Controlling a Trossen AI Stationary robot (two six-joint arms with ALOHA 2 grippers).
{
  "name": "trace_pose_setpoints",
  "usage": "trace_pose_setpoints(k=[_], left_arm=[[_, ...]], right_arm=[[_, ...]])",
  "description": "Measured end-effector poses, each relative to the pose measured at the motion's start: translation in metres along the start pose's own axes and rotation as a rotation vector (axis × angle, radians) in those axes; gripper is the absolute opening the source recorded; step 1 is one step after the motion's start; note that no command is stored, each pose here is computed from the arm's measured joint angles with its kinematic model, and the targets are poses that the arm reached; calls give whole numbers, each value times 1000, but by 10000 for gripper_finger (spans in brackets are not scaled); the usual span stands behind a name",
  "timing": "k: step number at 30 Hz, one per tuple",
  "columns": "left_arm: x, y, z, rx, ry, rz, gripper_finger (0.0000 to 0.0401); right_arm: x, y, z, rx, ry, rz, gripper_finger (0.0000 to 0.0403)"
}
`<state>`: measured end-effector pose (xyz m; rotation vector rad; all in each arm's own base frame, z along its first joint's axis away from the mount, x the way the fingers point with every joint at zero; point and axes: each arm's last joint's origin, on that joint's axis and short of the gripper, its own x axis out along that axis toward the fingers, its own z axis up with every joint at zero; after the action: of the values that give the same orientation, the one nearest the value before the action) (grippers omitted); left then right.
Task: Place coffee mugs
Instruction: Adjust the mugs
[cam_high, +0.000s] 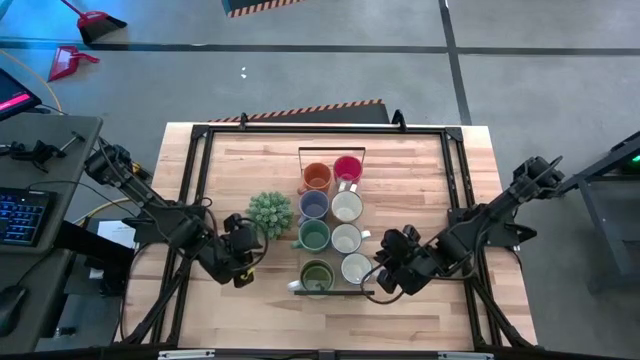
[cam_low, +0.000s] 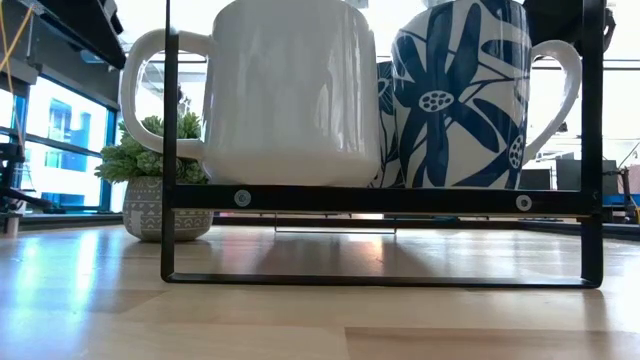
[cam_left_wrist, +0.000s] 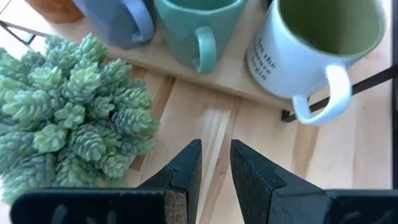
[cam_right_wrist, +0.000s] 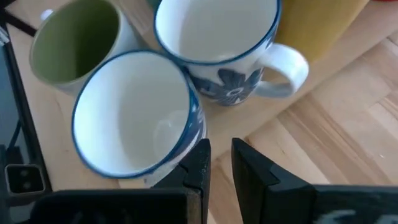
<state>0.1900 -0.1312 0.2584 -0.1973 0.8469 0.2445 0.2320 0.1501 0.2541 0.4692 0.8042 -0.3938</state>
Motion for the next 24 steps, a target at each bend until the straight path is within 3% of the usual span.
trace_pose_setpoints(k=[24], left_arm=[[1,0,2,12,-11,-8,74]], right_arm=[[4,6,10,-70,41,118,41]])
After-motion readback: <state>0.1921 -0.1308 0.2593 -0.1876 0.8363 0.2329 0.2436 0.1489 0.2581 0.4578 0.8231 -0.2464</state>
